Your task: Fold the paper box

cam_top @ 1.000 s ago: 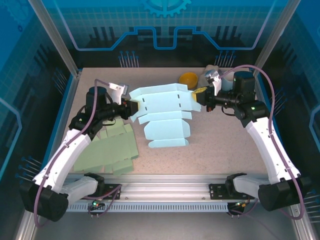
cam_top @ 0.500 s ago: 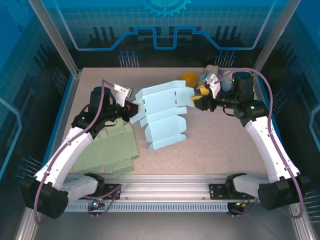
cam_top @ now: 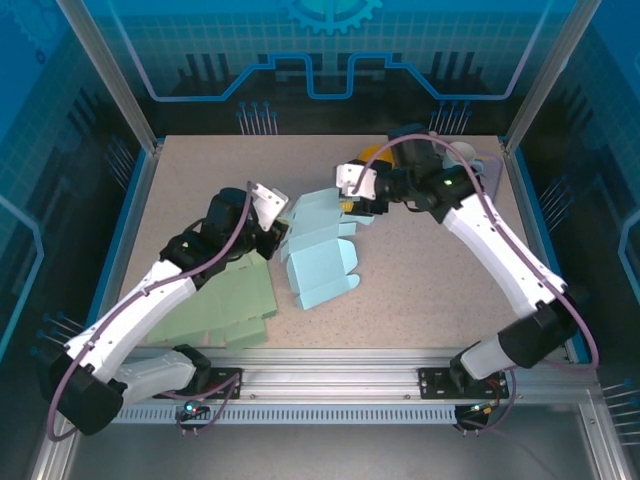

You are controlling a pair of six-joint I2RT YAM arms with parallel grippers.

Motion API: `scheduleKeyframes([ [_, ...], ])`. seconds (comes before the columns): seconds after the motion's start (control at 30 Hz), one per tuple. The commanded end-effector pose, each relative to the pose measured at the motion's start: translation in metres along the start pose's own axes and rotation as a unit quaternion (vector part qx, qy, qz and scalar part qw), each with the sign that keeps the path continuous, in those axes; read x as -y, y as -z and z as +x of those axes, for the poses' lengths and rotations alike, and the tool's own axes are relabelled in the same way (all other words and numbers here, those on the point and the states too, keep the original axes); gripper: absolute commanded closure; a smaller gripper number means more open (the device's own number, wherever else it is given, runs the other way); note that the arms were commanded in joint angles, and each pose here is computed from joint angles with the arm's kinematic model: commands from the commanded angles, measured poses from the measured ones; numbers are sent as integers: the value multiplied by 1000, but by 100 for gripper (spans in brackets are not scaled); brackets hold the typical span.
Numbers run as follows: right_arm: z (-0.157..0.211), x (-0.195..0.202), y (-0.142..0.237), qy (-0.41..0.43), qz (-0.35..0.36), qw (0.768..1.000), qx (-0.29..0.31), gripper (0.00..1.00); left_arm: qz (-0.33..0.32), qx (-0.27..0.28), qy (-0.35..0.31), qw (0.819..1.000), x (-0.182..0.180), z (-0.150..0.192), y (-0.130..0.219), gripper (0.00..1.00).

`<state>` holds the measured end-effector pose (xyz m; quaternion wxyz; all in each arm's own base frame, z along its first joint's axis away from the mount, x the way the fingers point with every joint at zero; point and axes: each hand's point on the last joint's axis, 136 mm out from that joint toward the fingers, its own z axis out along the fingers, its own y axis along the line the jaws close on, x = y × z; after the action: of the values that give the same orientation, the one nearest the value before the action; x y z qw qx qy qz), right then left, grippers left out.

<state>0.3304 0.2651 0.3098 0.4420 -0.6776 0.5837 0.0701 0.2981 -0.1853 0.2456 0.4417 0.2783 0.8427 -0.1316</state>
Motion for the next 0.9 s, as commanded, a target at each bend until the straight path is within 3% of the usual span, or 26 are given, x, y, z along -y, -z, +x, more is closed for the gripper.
scheduleKeyframes([
  [0.0,9,-5,-5,42,-20,998,-43,42,-32,3,-32,999,-4,4,7,100],
  [0.37,42,-15,-24,25,-76,994,-77,44,3,36,-51,998,16,5,15,100],
  [0.6,47,-19,-30,21,-93,992,-83,55,13,32,-58,998,23,8,12,100],
  [0.87,47,-23,-33,14,-106,991,-84,61,13,27,-67,997,26,11,10,100],
])
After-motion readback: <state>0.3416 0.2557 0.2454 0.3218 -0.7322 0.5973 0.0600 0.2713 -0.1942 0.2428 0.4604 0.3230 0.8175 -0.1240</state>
